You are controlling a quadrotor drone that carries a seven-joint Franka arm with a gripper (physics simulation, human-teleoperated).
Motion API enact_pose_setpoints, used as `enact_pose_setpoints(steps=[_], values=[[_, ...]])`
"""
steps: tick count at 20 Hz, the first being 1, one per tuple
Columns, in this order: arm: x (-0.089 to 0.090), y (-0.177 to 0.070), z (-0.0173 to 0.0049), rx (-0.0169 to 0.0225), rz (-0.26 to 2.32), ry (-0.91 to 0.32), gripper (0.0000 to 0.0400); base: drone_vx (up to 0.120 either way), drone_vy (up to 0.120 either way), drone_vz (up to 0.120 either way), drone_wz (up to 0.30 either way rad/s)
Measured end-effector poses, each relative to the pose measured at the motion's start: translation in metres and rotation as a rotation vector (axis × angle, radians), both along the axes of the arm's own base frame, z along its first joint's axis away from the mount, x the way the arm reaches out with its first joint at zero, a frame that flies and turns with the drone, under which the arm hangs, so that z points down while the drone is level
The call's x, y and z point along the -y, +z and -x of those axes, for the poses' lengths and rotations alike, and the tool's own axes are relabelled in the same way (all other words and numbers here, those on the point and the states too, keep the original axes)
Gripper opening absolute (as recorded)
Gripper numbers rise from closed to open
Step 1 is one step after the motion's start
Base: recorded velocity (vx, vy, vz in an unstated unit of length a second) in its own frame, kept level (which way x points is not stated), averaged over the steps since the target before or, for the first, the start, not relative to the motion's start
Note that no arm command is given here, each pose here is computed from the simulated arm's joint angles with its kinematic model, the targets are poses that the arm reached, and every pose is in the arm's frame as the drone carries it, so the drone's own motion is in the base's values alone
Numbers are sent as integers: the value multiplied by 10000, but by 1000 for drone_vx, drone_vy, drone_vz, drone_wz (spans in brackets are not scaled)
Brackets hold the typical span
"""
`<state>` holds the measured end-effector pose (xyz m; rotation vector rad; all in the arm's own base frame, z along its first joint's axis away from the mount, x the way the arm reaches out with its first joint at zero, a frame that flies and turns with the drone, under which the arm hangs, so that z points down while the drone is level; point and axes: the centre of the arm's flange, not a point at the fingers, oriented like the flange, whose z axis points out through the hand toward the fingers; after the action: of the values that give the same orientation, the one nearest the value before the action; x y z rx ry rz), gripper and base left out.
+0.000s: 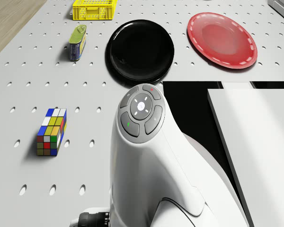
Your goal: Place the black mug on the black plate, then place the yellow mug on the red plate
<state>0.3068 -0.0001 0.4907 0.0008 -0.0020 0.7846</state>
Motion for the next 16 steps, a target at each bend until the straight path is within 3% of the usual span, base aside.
enact_pose_setpoints(steps=[5, 9, 16], values=[[0, 0, 0, 0, 0, 1, 400, 16, 0, -8, 0], [0, 1, 0, 0, 0, 1, 400, 0, 0, -100, 0], [0, 189, 0, 0, 0, 3, 400, 0, 0, 0, 0]])
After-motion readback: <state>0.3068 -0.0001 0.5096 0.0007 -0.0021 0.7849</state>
